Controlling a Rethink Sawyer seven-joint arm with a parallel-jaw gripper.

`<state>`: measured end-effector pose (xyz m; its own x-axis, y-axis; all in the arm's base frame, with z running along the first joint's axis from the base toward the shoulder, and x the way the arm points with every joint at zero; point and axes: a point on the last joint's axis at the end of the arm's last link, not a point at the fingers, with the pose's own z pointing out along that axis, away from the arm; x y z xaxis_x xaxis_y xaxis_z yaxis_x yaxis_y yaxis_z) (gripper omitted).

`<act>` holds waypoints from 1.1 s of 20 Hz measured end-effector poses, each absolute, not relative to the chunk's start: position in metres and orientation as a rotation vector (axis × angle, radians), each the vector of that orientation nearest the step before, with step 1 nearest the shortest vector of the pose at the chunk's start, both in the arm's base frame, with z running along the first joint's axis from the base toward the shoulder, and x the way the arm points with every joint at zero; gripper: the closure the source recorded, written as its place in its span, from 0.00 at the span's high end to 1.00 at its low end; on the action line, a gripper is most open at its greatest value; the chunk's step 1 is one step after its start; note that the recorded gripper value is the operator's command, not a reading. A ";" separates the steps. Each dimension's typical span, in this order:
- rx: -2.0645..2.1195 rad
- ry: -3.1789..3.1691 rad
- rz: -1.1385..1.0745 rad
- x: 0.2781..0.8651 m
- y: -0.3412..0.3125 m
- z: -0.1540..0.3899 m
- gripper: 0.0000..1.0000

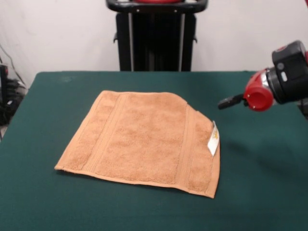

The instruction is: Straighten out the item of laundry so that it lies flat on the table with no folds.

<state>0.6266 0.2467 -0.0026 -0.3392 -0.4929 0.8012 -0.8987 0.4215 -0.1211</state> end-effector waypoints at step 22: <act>1.217 -1.896 0.741 0.584 0.200 -0.025 0.00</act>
